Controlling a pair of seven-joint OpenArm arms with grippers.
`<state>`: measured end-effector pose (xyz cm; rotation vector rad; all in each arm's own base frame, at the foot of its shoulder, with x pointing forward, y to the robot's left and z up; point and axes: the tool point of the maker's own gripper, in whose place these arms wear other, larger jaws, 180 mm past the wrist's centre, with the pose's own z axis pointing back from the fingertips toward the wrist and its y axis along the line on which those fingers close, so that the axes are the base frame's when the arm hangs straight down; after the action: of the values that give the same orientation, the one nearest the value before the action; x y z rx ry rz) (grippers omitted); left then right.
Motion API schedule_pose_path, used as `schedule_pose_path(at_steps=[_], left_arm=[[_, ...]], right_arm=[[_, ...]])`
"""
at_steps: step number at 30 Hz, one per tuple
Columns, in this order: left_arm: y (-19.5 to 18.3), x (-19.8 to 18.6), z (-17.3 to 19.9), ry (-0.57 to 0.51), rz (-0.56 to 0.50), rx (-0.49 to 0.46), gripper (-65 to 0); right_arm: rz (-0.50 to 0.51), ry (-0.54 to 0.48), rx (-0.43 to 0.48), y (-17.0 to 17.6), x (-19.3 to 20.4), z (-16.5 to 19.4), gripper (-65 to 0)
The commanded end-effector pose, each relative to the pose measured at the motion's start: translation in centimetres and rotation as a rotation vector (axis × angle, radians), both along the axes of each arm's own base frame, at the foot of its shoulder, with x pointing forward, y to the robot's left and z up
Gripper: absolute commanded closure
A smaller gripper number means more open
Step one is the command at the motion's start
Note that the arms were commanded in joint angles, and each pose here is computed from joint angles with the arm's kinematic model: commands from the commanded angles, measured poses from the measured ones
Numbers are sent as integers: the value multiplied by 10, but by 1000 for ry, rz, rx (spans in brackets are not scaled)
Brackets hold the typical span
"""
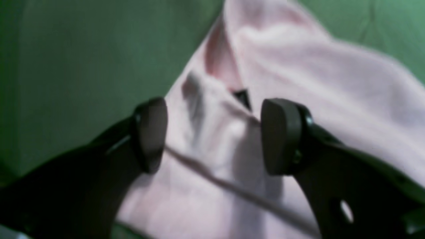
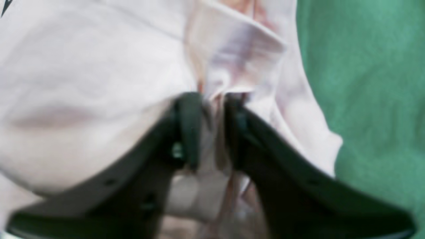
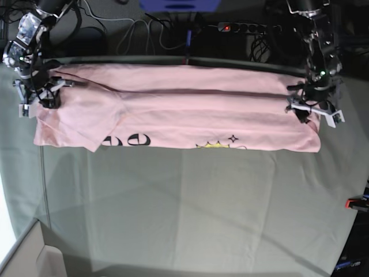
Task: Layout the t-shirt on the table in an organized manner, then fold the t-shirt properly
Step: 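Grasp the strip's end with the left gripper and lift it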
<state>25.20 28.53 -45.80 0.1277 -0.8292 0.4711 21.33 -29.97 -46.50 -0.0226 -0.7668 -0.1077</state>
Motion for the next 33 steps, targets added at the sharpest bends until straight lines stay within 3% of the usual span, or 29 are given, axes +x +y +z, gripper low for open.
schedule_pose_path(at_steps=[1, 4, 8, 21, 33], left_arm=[[6, 10, 15, -52, -2, 29, -439], [6, 6, 16, -52, -5, 36, -534], [7, 2, 20, -59, -8, 46, -620], [20, 3, 21, -48, -14, 74, -623], [34, -1, -8, 39, -5, 61, -621]], right_arm=[[2, -38, -20, -8, 7, 11, -239], [0, -35, -21, -9, 6, 10, -327], [0, -12, -18, -8, -5, 5, -339], [-4, -4, -4, -3, -10, 1, -339], [-4, -4, -2, -2, -10, 0, -339]])
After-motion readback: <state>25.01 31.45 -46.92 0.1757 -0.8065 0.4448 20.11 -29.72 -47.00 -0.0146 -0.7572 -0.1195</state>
